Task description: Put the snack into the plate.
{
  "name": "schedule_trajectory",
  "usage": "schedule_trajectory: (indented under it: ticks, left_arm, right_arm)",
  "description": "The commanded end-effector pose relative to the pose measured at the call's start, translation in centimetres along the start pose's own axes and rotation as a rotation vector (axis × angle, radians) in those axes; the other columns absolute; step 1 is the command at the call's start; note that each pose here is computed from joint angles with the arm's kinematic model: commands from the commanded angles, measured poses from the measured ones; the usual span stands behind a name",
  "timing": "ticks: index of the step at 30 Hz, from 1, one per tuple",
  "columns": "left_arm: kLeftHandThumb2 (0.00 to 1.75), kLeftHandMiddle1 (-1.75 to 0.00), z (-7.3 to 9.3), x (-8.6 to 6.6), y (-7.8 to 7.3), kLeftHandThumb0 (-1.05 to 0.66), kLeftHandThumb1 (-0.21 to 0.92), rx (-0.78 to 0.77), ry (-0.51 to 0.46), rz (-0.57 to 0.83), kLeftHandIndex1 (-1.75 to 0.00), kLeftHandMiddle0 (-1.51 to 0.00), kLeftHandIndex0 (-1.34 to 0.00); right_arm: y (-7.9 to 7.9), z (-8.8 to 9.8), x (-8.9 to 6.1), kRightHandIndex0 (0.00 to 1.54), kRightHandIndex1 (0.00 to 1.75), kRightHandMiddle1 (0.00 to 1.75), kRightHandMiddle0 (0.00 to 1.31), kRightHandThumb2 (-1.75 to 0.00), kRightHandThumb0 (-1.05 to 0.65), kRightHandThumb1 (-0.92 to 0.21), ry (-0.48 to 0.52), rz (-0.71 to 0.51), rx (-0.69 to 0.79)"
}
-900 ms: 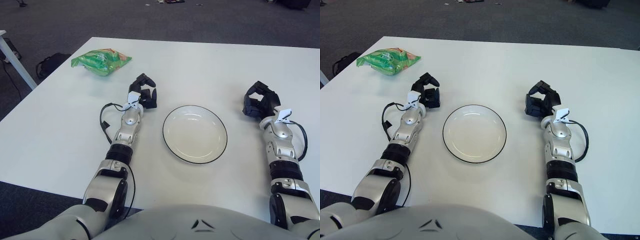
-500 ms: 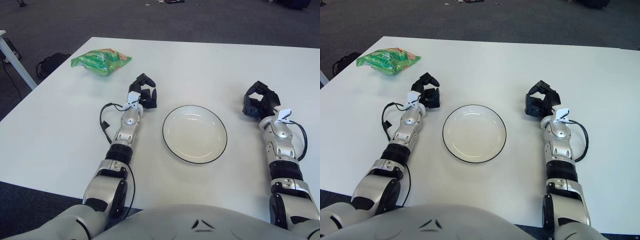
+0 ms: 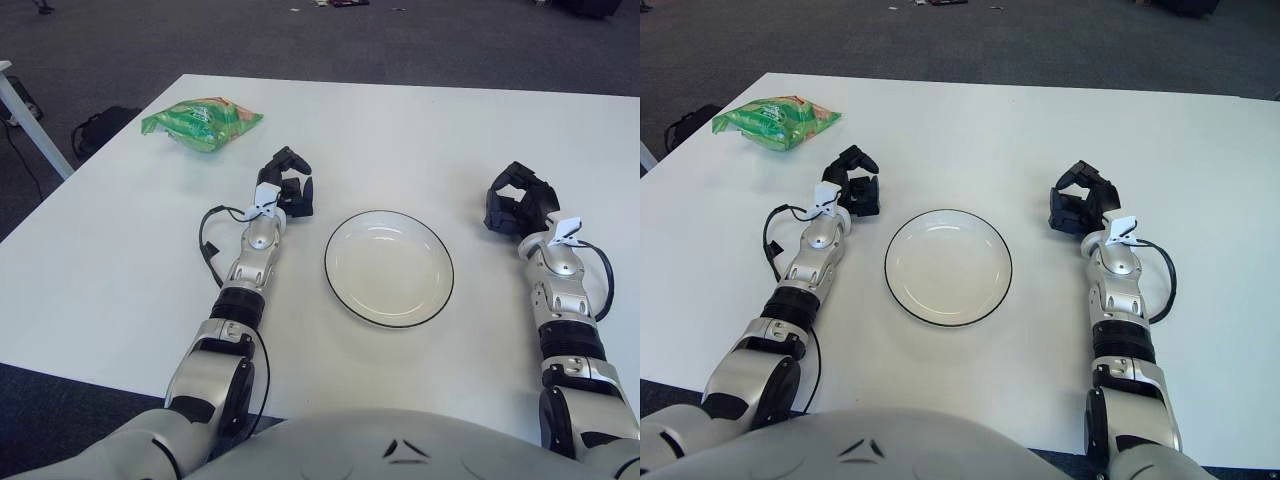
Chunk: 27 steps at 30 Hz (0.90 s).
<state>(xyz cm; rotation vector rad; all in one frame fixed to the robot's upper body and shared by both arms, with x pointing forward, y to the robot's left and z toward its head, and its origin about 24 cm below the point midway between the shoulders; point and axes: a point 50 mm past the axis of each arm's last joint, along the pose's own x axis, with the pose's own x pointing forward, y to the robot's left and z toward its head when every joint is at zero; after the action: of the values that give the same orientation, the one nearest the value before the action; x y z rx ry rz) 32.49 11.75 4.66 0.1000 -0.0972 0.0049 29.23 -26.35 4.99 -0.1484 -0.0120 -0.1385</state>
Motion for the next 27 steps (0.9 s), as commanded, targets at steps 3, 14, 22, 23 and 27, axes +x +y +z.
schedule_trajectory:
  ticks: [3, 14, 22, 23, 27]
  left_arm:
    - [1.38, -1.75, -4.4, -2.9, 0.3, -0.50, 0.26, 0.050, 0.170, 0.026, -1.75, -1.30, -0.66]
    - [1.44, -1.75, -3.1, -1.8, 1.1, -0.52, 0.21, 0.154, 0.077, 0.087, -1.75, -1.25, -0.70]
    - [1.44, -1.75, -1.0, -0.5, 1.7, -0.52, 0.22, 0.214, -0.014, 0.095, -1.75, -1.24, -0.70]
    - [1.44, -1.75, -0.9, -0.4, 1.8, -0.52, 0.22, 0.216, -0.021, 0.095, -1.75, -1.25, -0.70]
    - [1.44, -1.75, 0.5, 0.4, 1.9, -0.52, 0.22, 0.266, -0.082, 0.111, -1.75, -1.28, -0.70]
  right_arm:
    - [0.8, -3.3, -1.7, 1.32, 1.75, 1.75, 0.58, -1.27, -0.47, -0.36, 0.151, 0.020, -0.004]
    - [0.8, -3.3, -1.8, 1.32, 1.75, 1.75, 0.59, -1.27, -0.47, -0.35, 0.151, 0.026, -0.017]
    - [0.8, -3.4, -1.8, 1.33, 1.75, 1.75, 0.59, -1.28, -0.47, -0.35, 0.154, 0.026, -0.016]
    - [0.8, -3.4, -1.8, 1.33, 1.75, 1.75, 0.59, -1.28, -0.47, -0.35, 0.154, 0.025, -0.016]
    - [0.8, -3.4, -1.8, 1.33, 1.75, 1.75, 0.59, -1.28, -0.47, -0.35, 0.154, 0.023, -0.012]
